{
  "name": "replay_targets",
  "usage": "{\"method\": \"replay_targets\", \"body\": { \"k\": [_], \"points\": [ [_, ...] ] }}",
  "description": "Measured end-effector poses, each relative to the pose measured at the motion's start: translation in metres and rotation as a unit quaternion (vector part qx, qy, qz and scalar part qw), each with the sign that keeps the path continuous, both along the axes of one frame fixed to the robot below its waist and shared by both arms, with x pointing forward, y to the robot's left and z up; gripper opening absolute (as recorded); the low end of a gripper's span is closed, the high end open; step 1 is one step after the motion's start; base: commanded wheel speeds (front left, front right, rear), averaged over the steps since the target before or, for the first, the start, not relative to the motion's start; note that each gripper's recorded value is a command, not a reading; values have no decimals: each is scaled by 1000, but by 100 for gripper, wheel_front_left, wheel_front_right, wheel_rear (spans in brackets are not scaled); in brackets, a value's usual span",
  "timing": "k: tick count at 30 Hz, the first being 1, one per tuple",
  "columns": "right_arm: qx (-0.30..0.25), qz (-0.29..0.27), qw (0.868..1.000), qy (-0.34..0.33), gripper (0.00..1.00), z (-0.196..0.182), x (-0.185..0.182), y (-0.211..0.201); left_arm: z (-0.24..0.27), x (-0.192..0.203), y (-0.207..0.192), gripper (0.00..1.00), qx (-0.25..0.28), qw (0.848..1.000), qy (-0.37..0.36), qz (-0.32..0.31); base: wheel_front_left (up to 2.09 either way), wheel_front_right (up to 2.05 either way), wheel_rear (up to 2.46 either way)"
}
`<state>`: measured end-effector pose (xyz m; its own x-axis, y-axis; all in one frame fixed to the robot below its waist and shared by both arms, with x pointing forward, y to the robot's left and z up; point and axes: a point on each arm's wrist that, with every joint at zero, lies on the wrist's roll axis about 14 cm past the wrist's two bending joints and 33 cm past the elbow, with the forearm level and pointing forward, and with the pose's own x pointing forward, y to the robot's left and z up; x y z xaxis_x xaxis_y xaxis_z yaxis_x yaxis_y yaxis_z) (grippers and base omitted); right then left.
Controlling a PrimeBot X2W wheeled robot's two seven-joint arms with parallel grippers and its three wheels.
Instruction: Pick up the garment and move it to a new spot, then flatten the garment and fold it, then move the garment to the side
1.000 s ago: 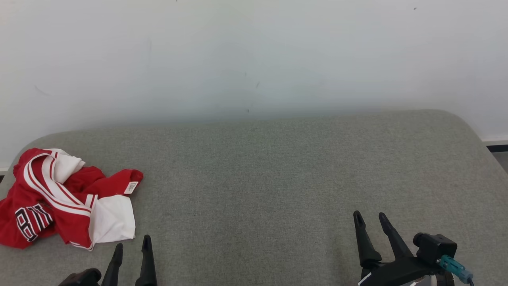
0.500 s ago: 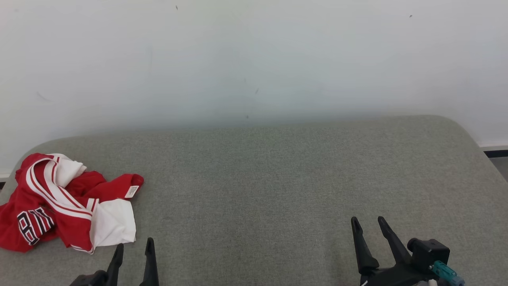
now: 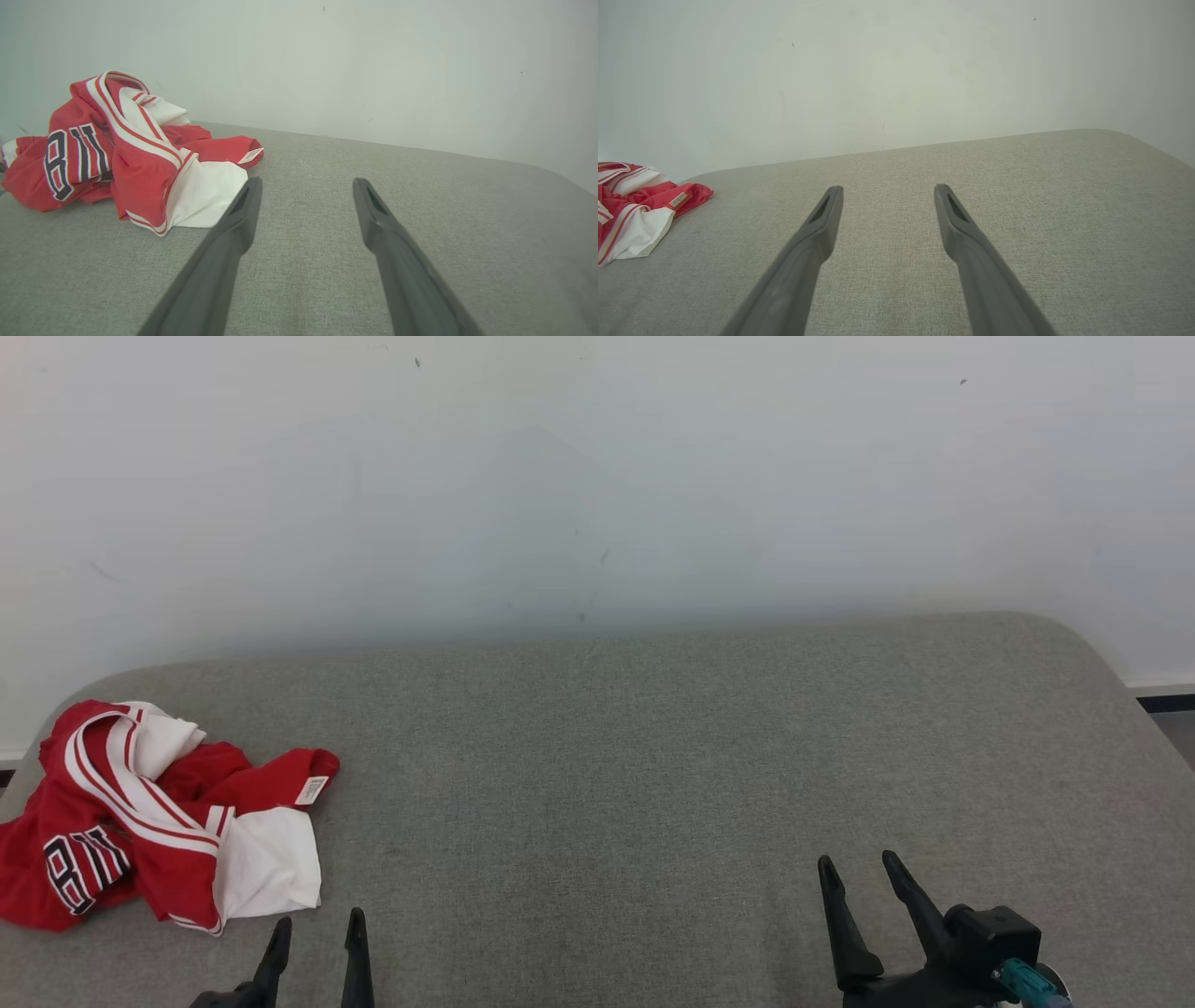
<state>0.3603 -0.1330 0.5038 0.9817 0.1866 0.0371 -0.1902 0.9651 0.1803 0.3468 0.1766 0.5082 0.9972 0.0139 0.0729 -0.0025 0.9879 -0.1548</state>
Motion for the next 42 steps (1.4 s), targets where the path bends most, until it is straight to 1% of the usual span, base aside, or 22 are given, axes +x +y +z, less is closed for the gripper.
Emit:
{"method": "replay_targets", "body": {
  "k": [14, 30, 35, 42],
  "points": [
    [-33, 7, 999, -8, 100, -3, -3, 3, 3, -1, -3, 100, 40, 999, -12, -3, 0, 0, 0],
    [-32, 9, 999, -12, 100, -1, 0, 4, 1, -4, 0, 100, 38, 999, -9, 1, 0, 0, 0],
    [-33, 29, 999, -13, 100, -1, 3, 18, 1, -11, 14, 100, 33, 999, -9, 24, 0, 0, 0],
    [-30, 81, 996, -14, 100, -1, 9, 54, -1, -31, 46, 100, 26, 997, -8, 76, 0, 0, 0]
  ]
}}
